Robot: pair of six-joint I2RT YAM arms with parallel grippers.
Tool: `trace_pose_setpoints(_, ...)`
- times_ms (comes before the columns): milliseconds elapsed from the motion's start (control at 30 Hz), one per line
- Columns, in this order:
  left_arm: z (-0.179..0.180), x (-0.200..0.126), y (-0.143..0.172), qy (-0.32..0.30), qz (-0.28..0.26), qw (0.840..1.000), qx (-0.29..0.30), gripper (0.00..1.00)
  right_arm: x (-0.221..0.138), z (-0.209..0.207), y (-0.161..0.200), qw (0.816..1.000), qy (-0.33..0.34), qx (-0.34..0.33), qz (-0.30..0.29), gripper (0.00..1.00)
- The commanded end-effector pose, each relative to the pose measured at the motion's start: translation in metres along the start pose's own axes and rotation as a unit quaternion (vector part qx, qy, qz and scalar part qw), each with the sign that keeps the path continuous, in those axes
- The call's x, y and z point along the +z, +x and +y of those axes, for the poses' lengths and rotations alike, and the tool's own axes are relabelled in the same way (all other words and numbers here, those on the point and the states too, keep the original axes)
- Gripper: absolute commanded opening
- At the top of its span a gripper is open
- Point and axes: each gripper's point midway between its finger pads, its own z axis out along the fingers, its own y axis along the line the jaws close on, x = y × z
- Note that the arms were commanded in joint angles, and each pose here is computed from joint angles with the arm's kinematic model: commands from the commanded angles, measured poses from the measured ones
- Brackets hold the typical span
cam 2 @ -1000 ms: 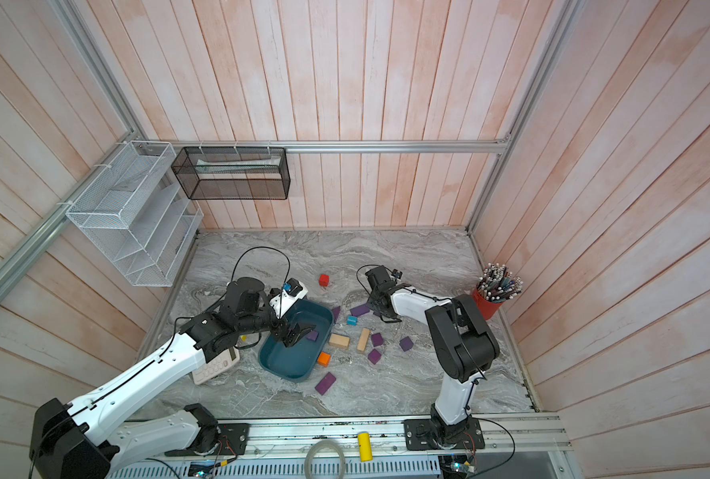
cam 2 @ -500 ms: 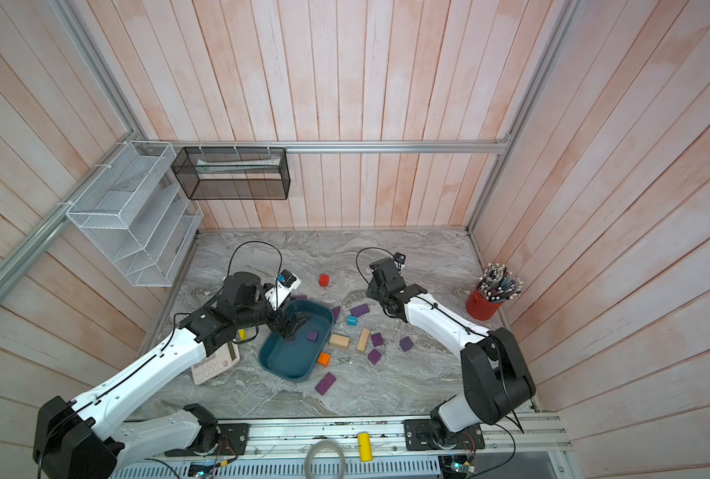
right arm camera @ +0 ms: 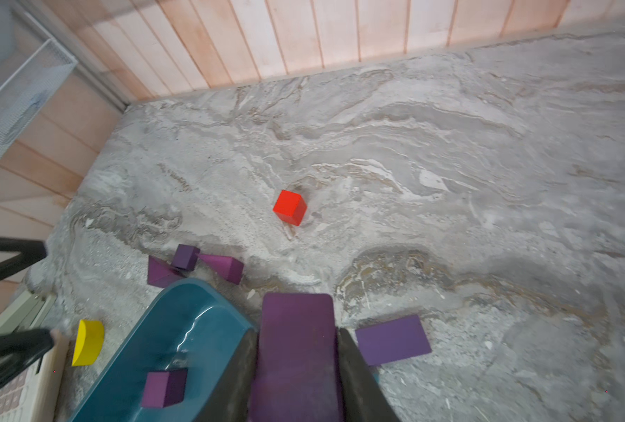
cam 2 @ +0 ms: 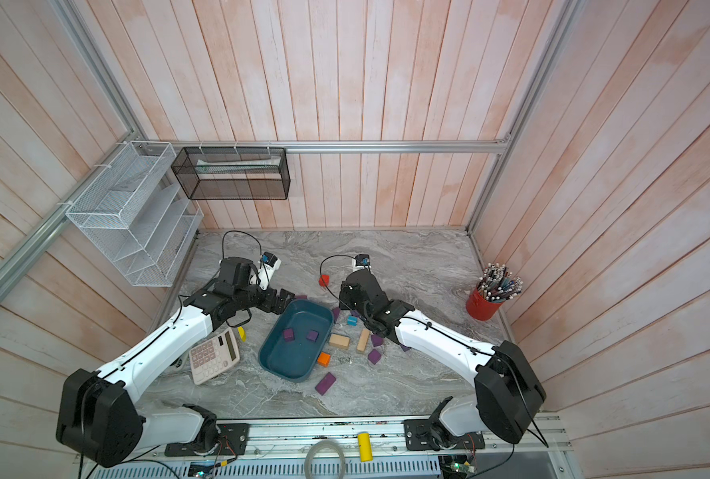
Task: Pick purple bricks into the storage bin
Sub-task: Place the building block in the storage box.
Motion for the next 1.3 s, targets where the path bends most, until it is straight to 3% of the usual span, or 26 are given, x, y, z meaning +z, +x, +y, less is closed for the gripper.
trace_pose_setpoints(0,0.025,0.008,0.005,-0.046,0.033,0.997,-0.052,1.0,0.003,0.028,0.002,0.998,-0.05,-0.046,-0.011,0.2)
trace_pose_setpoints(200,0.048,0.021,0.016,-0.069,0.067,0.989,-0.108,1.0,0.012,0.065,0.025,0.99,-0.088,-0.112,0.003,0.2)
trace_pose_setpoints(633,0.081,0.035,0.042,-0.139,0.13,0.971,-0.147,0.96,0.053,0.098,0.089,0.959,-0.079,-0.262,0.074,0.21)
trace_pose_setpoints(1267,0.1,0.039,0.054,-0.159,0.152,0.96,-0.175,0.96,0.099,0.072,0.138,0.925,-0.035,-0.36,0.117,0.22)
